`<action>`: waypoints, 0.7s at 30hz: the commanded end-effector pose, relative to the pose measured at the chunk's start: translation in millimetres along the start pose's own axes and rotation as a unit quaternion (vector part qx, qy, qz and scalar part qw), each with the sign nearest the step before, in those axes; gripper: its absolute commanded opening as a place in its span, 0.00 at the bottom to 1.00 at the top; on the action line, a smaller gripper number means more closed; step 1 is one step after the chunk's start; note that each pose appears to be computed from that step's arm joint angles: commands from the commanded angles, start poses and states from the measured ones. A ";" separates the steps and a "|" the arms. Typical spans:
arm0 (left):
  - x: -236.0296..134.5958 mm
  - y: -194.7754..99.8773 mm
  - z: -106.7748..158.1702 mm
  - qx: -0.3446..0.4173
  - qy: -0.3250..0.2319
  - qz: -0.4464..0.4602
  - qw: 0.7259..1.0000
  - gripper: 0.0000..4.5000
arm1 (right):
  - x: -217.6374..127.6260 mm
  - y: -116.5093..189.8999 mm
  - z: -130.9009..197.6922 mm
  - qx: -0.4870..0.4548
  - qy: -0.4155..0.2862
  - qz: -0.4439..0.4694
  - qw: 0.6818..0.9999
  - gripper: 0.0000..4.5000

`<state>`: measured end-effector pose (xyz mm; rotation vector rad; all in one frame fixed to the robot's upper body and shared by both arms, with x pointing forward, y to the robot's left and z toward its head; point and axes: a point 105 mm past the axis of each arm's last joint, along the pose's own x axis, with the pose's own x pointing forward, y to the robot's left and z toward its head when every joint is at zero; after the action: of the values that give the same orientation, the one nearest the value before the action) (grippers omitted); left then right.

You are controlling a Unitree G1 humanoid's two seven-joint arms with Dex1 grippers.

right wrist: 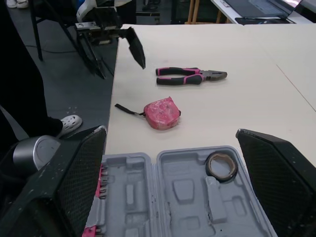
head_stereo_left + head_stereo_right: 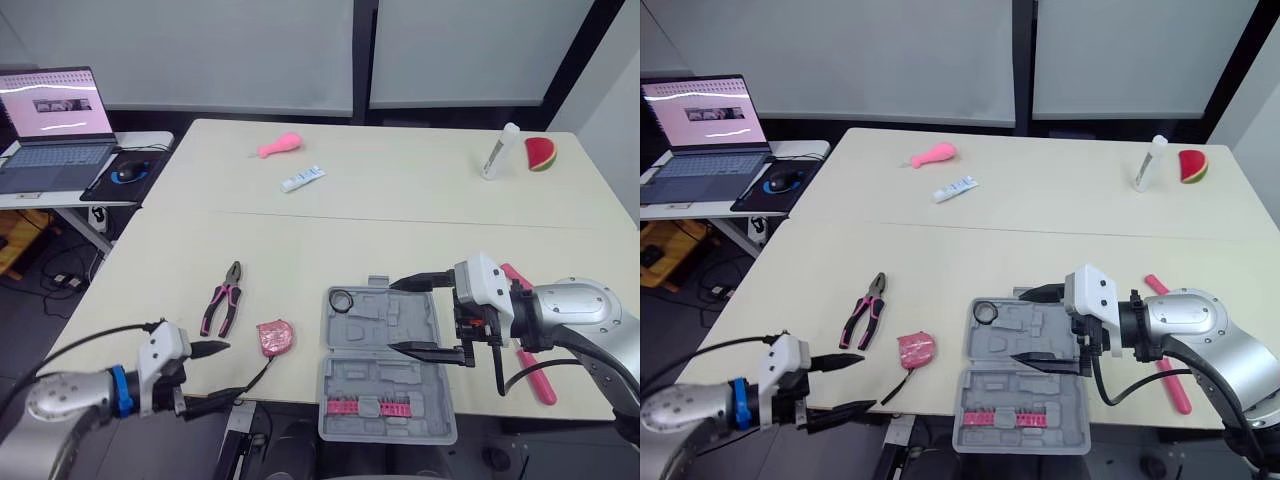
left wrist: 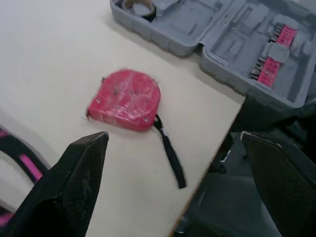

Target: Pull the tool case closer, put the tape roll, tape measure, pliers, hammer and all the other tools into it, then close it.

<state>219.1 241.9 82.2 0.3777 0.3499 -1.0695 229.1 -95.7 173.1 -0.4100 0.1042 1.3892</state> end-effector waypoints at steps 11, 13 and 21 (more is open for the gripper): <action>57.0 21.6 -8.7 0.072 -0.025 -0.042 0.996 1.00 | -5.5 -0.3 4.8 -0.018 0.009 -0.012 1.000 1.00; 60.8 21.5 -10.6 0.069 -0.023 -0.037 0.997 1.00 | -5.7 0.6 4.9 -0.018 0.011 -0.013 1.000 1.00; 70.2 14.5 -22.6 0.061 -0.006 -0.047 0.997 1.00 | -7.9 1.9 3.4 -0.016 0.018 -0.022 0.999 1.00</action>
<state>260.4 204.5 31.5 0.4434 0.3047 -1.1822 228.2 -102.2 168.4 -0.4246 0.1440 1.3473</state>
